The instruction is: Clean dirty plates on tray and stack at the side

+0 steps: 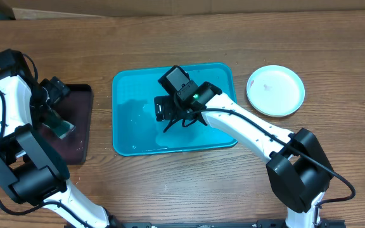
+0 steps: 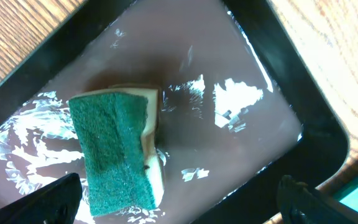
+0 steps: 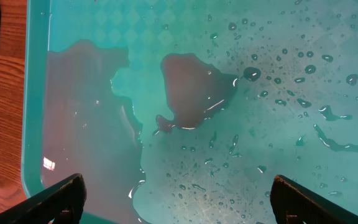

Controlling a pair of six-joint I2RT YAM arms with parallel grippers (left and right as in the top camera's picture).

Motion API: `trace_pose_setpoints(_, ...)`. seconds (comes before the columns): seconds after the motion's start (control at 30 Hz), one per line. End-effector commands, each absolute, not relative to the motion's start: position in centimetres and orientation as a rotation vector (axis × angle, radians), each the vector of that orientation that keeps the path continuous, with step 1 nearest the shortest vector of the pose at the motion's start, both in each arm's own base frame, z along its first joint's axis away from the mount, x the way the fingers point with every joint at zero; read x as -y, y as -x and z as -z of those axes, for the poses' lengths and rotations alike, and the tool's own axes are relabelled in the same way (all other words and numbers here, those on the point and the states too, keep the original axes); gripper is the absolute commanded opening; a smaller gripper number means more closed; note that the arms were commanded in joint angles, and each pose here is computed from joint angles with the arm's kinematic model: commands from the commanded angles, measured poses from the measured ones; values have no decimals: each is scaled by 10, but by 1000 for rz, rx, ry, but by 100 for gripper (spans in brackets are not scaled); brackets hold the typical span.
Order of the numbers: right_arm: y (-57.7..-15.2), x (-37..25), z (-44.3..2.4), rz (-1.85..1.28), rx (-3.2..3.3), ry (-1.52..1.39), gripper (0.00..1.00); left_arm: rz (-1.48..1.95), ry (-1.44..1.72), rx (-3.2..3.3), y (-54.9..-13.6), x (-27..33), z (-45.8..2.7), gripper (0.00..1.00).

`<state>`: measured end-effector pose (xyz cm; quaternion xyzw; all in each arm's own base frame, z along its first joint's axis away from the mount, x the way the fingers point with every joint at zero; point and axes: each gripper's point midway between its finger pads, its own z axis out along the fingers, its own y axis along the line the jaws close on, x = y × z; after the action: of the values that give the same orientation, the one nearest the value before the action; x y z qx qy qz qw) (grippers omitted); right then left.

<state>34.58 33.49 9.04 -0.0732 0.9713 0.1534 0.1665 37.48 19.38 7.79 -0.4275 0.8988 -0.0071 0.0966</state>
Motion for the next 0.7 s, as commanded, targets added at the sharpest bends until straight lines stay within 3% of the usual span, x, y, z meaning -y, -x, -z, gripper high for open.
trace_pose_setpoints(0.0, -349, -333, -99, -436, -2738, 202, 96, -10, 1215, -2688, -371, -197, -79, 84)
trace_pose_setpoints(0.1, -349, -332, -99, -435, -2738, 202, 96, -73, 1231, -2706, -362, -201, -71, 48)
trace_pose_setpoints(0.17, -349, -332, -99, -436, -2739, 202, 96, -109, 1238, -2717, -356, -203, -64, 31)
trace_pose_setpoints(0.23, -350, -333, -99, -436, -2738, 202, 96, -143, 1248, -2730, -349, -204, -54, 20)
trace_pose_setpoints(0.57, -349, -332, -99, -430, -2740, 201, 96, -286, 1285, -2764, -321, -207, -21, 4)
trace_pose_setpoints(0.67, -349, -332, -99, -430, -2740, 201, 96, -344, 1320, -2758, -310, -209, -11, 4)
